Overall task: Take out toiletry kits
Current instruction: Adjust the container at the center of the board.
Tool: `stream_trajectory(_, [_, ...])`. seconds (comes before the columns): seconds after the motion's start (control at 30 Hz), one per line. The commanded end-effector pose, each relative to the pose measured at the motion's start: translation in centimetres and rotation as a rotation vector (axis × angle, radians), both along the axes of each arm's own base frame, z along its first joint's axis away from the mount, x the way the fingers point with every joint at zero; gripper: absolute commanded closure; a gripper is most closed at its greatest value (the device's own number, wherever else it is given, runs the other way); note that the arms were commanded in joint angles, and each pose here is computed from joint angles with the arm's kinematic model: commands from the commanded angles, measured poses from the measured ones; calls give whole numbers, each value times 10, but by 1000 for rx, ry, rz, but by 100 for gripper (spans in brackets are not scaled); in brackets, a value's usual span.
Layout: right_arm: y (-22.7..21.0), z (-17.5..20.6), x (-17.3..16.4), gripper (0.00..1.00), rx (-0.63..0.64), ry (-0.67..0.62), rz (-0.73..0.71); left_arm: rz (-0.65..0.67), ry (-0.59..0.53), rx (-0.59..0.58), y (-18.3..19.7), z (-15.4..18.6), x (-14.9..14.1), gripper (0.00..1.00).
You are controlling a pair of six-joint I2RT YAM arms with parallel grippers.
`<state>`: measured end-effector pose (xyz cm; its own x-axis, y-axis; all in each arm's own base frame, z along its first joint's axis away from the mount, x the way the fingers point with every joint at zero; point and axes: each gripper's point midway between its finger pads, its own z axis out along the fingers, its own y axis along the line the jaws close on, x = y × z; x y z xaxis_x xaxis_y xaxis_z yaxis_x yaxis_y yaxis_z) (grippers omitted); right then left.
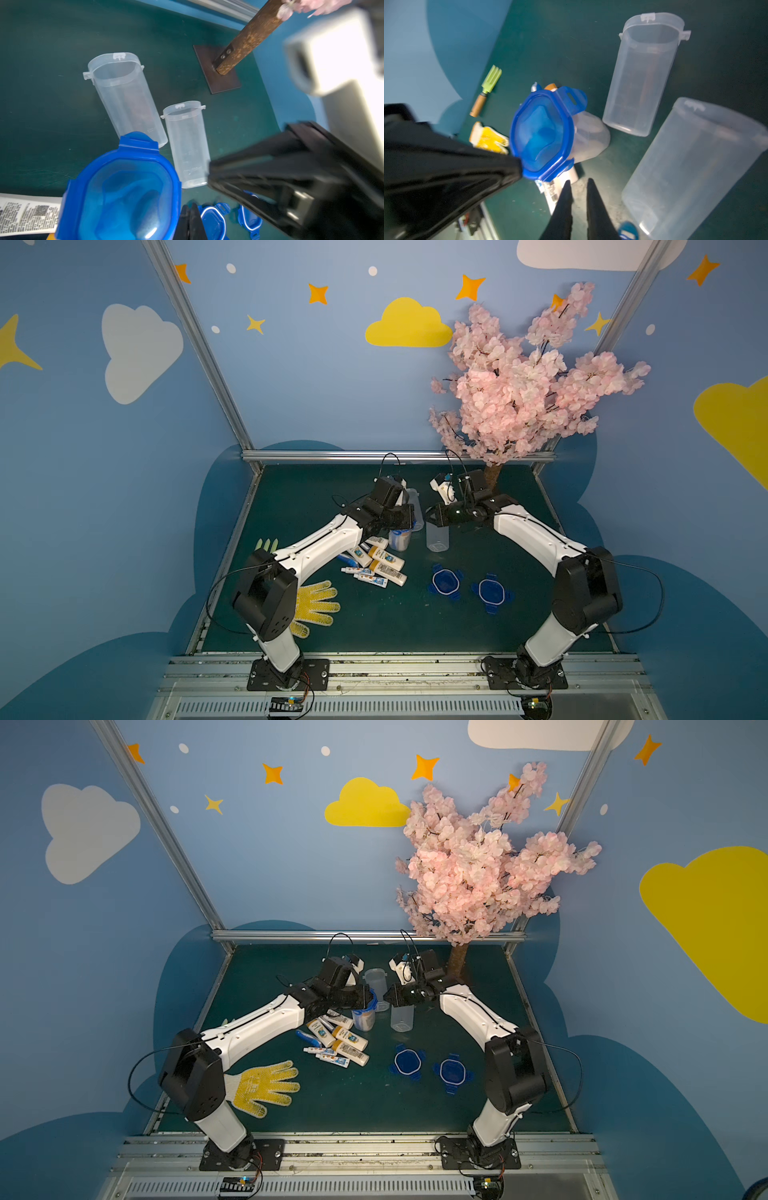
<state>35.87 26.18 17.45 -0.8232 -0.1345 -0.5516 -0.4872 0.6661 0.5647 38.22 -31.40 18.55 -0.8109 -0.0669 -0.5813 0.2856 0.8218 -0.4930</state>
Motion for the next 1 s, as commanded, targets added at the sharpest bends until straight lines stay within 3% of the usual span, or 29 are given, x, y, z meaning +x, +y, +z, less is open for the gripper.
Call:
stream_trajectory(0.0, [14, 22, -9, 73, 244, 42, 35, 8, 11, 20, 6, -9, 3, 98])
stream_trajectory(0.17, [23, 8, -14, 58, 351, 146, 21, 43, 18, 23, 16, -15, 6, 98])
stream_trajectory(0.4, [31, -5, -11, 48, 398, 205, 12, 40, 49, 28, 15, -28, 9, 98])
stream_trajectory(0.63, [39, -22, -7, 45, 458, 299, -2, 43, 77, 25, 16, -39, 7, 98])
stream_trajectory(0.97, [52, -20, -13, 45, 533, 319, 53, 54, 105, 31, 21, -51, 3, 98])
